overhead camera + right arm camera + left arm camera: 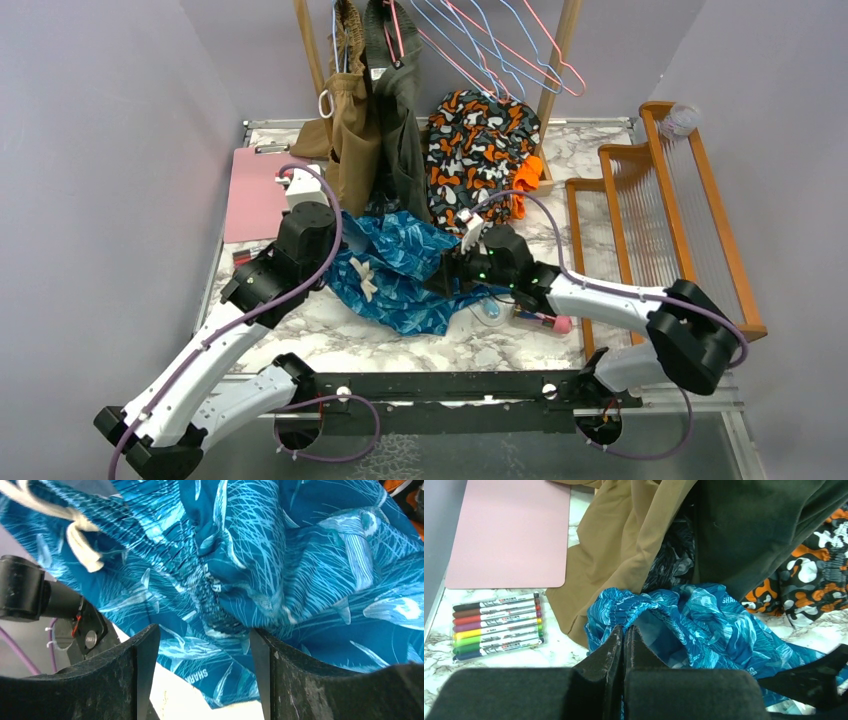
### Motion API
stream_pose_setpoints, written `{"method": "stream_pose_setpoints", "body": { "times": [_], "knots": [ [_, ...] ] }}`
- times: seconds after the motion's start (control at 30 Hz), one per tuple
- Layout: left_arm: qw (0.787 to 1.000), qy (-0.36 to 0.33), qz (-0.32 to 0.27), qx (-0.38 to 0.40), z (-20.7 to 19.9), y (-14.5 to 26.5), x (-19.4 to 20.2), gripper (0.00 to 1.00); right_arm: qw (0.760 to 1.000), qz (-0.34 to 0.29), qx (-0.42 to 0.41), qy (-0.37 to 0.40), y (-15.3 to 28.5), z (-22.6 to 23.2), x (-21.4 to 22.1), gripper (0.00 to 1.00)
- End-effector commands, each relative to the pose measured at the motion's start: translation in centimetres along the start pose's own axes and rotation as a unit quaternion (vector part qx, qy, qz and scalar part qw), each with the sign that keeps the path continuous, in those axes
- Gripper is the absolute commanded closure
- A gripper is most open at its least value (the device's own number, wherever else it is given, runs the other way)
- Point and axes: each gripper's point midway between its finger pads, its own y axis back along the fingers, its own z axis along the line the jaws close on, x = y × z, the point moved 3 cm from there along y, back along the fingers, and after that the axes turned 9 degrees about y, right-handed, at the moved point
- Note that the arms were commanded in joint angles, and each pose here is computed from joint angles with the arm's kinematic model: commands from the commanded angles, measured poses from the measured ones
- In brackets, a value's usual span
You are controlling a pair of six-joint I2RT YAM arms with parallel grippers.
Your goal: Place the shorts on the hanger
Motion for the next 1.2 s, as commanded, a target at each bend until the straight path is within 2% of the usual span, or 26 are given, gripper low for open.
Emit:
{"method": "stream_pose_setpoints", "body": {
  "times": [0.0,0.2,0.37,0.57,0.6,0.7,0.8,0.87,1.03,1.17],
  "knots": [
    [1.0,0.002,-0.002,0.022,-0.4,0.9,-1.0,1.0,0.999,-0.031,0.006,-0.003,-2.2,0.6,-2.3,0.31],
    [0.999,0.006,-0.007,0.036,-0.5,1.6,-1.5,1.0,0.998,-0.01,0.058,-0.03,-4.0,-0.6,-1.7,0.33],
    [0.998,0.006,-0.011,0.056,-0.9,2.3,-2.3,1.0,0.991,0.008,0.127,-0.046,-4.4,-2.7,-1.1,0.48],
    [0.996,0.006,-0.007,0.087,-1.5,3.0,-2.5,1.0,0.986,0.019,0.153,-0.068,-4.8,-3.4,-0.5,0.45],
    [0.996,0.006,-0.006,0.09,-1.6,3.1,-2.5,1.0,0.986,0.019,0.151,-0.07,-4.9,-3.3,-0.5,0.48],
    [0.995,0.004,-0.001,0.102,-1.6,3.5,-2.3,1.0,0.987,0.014,0.147,-0.066,-4.6,-3.1,-1.0,0.73],
    [0.994,0.0,0.0,0.113,-1.4,4.2,-2.2,1.0,0.989,0.015,0.139,-0.043,-2.4,-2.1,-2.6,0.98],
    [0.992,-0.008,-0.003,0.126,-1.1,5.0,-2.3,1.0,0.993,0.016,0.112,-0.026,-0.3,-0.6,-3.9,0.99],
    [0.985,-0.024,-0.009,0.174,-0.7,6.7,-1.7,1.0,0.995,0.094,0.035,0.003,6.1,3.7,-5.2,0.99],
    [0.971,-0.022,0.002,0.238,-1.7,7.5,-0.3,1.0,0.992,0.125,0.023,-0.01,11.4,5.8,-6.1,0.99]
  ]
}}
